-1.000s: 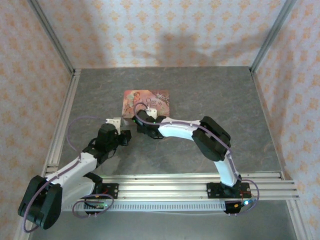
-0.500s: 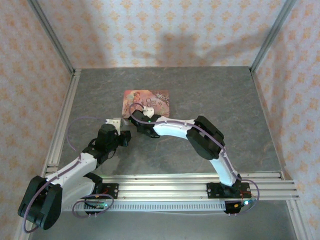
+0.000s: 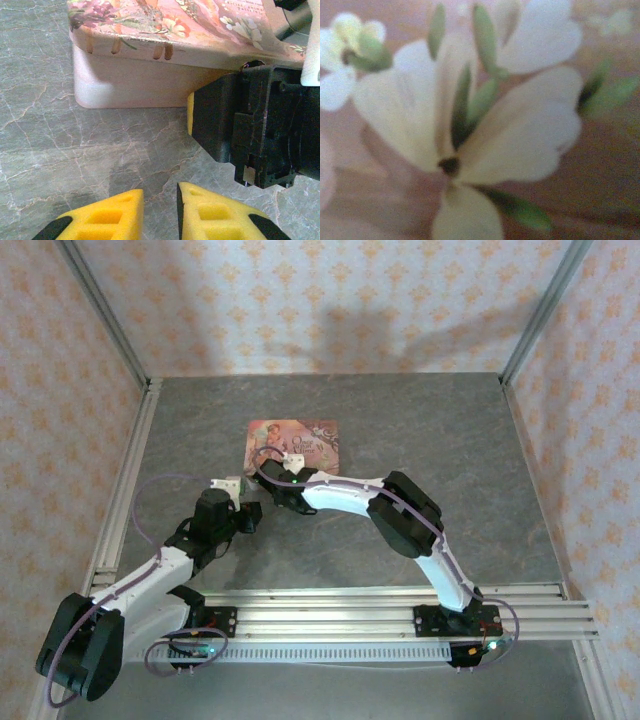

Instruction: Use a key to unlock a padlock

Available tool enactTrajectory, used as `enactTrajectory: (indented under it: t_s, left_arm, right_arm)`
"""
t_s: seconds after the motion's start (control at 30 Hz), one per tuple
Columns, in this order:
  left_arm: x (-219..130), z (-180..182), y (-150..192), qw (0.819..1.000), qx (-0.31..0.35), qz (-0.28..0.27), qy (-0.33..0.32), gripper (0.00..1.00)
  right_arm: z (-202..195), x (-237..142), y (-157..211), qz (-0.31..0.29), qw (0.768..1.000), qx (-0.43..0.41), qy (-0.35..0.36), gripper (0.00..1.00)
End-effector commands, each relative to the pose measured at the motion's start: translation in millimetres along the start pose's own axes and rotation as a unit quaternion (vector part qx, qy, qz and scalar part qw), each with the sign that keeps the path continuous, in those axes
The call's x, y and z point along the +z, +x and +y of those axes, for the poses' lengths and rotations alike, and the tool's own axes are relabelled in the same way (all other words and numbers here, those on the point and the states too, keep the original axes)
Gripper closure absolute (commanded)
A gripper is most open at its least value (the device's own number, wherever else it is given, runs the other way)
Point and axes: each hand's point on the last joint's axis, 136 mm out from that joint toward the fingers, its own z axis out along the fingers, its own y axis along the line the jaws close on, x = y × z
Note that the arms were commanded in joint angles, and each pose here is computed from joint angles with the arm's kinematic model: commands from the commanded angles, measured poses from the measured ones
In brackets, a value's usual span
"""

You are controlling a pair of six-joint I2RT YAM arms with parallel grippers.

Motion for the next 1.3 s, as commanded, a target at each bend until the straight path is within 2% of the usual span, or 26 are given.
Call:
enactTrajectory:
  t_s: [0.0,0.3,0.47,0.67,0.93,1.1,1.27]
  left_arm:
    - [-2,5,1,1.000,0.004,-0.002,-0.010,0.71]
    - [-4,-3,-2,1.000,0.025,0.011,0.004,0.56]
    - [-3,-21,-3,0.997,0.007,0.022,0.073,0.48]
    - [5,-46,-10,0.986,-0.031,0.026,0.162,0.48]
    - [12,-55,-17,0.977,-0.050,0.004,0.208,0.51]
    - [18,-59,-17,0.971,-0.040,-0.018,0.234,0.57]
    - [20,-65,-22,0.962,-0.024,-0.039,0.269,0.58]
  right_arm:
    - [-1,-13,-10,-0.015,1.000,-0.007,0.009,0.80]
    - [5,-37,-17,-0.007,0.999,-0.005,-0.034,0.90]
    - [7,-47,-16,0.013,0.997,0.011,-0.076,0.95]
    - [8,-57,-19,0.041,0.989,0.052,-0.136,1.00]
    - [14,-57,-16,0.079,0.970,0.108,-0.201,1.00]
    - [18,-56,-13,0.094,0.961,0.129,-0.227,1.00]
    - [24,-59,-12,0.113,0.946,0.155,-0.261,1.00]
